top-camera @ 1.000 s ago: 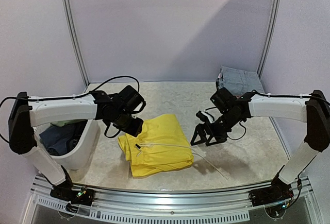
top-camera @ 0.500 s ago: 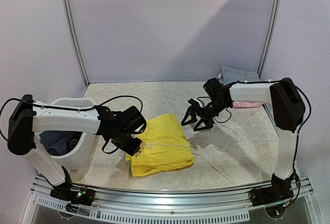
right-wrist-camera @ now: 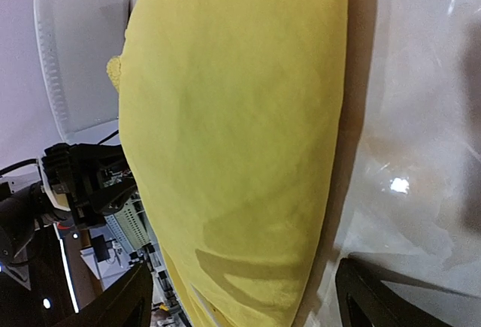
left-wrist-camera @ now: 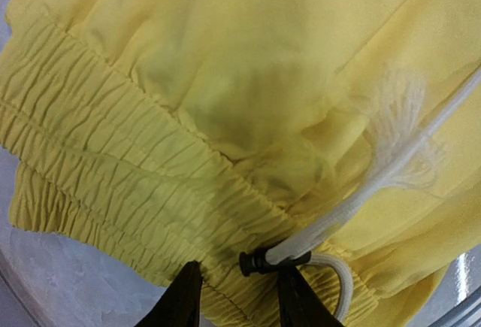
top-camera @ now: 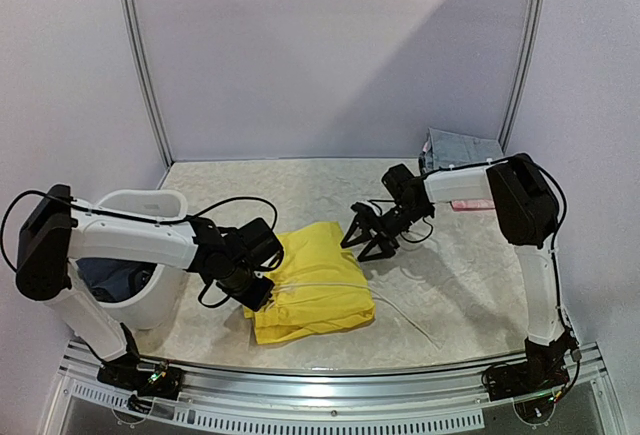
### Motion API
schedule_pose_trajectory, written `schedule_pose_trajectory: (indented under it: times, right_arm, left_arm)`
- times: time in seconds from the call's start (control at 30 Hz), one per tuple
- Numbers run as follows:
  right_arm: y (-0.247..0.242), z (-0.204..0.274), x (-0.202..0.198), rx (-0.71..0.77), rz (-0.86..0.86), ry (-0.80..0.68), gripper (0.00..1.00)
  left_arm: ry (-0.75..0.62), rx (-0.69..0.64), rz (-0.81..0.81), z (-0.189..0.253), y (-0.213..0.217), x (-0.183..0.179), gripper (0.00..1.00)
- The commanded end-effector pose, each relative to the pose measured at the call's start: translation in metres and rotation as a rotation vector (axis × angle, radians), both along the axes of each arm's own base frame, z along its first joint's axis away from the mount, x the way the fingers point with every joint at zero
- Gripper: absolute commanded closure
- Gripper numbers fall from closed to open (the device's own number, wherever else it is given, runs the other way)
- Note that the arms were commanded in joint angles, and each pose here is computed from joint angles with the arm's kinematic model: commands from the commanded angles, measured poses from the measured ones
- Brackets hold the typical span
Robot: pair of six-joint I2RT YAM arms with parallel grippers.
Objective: Fold and stack the mixed laundry pile
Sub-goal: Pick up the square-folded shorts from the center of the board.
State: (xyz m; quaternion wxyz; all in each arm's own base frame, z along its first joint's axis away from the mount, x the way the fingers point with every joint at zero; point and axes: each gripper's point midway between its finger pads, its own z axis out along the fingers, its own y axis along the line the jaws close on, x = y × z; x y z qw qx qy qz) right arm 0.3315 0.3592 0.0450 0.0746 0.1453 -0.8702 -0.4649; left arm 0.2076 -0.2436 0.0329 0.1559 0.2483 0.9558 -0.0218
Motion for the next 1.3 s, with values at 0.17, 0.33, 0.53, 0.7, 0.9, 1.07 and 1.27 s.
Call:
schedule_pose_trajectory:
  times: [0.17, 0.33, 0.53, 0.7, 0.9, 1.07, 1.27]
  right_arm:
    - [0.039, -0.009, -0.014, 0.155, 0.079, 0.110, 0.27]
    - [0.054, -0.010, -0.010, 0.226, 0.090, 0.129, 0.36]
    - [0.067, -0.005, -0.002, 0.324, 0.095, 0.147, 0.43]
    - [0.073, -0.005, -0.005, 0.363, 0.104, 0.167, 0.17]
    - [0.051, -0.010, 0.011, 0.273, 0.033, 0.099, 0.01]
    - [0.053, -0.020, 0.018, 0.205, 0.027, 0.078, 0.08]
    - [0.064, -0.024, 0.006, 0.196, 0.056, 0.066, 0.33]
  left_arm:
    - [0.063, 0.047, -0.020, -0.026, 0.001, -0.014, 0.67]
    - [0.069, 0.049, -0.018, -0.029, 0.000, -0.014, 0.67]
    - [0.078, 0.051, -0.020, -0.032, -0.002, -0.014, 0.67]
    - [0.089, 0.054, -0.023, -0.036, -0.003, -0.015, 0.68]
    - [0.101, 0.055, -0.022, -0.039, -0.002, -0.017, 0.69]
    - [0.105, 0.059, -0.028, -0.041, -0.002, -0.018, 0.69]
    - [0.103, 0.059, -0.027, -0.040, -0.003, -0.017, 0.69]
